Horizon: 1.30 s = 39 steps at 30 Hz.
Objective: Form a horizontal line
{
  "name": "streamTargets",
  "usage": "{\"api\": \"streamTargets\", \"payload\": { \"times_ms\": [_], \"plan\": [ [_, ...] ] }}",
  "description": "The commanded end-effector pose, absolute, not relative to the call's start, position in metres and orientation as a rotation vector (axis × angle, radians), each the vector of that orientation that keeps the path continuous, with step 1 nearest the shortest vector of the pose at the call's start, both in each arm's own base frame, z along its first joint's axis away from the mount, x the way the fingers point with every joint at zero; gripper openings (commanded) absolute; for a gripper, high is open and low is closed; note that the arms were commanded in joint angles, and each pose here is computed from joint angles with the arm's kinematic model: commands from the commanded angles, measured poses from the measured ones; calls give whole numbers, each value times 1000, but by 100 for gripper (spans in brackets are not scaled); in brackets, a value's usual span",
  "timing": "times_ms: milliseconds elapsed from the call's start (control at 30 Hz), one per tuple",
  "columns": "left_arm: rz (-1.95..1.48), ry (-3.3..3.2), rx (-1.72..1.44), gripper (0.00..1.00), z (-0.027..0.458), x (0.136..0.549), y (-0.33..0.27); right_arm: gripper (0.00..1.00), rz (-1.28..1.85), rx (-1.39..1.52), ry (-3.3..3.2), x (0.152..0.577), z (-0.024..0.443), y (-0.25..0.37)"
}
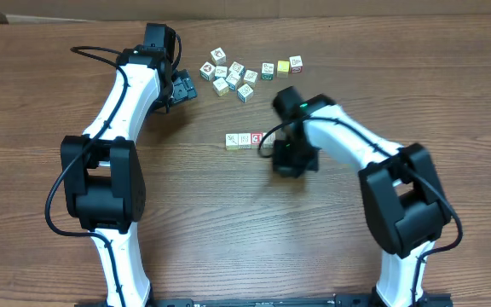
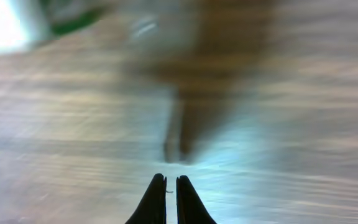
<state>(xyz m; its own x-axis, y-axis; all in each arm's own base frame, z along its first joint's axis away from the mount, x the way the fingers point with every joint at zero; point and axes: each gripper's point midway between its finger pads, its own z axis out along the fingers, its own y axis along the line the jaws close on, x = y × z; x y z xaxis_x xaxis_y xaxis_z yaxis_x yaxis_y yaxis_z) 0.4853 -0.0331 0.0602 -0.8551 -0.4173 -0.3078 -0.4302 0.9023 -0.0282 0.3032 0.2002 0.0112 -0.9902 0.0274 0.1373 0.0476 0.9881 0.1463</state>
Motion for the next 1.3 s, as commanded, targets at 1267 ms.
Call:
{"api": "streamTargets", "payload": {
  "times_ms": [1267],
  "plan": [
    [44, 2752, -598, 100, 65, 490, -41, 4, -266, 285, -3458, 313, 17, 316]
  ]
}}
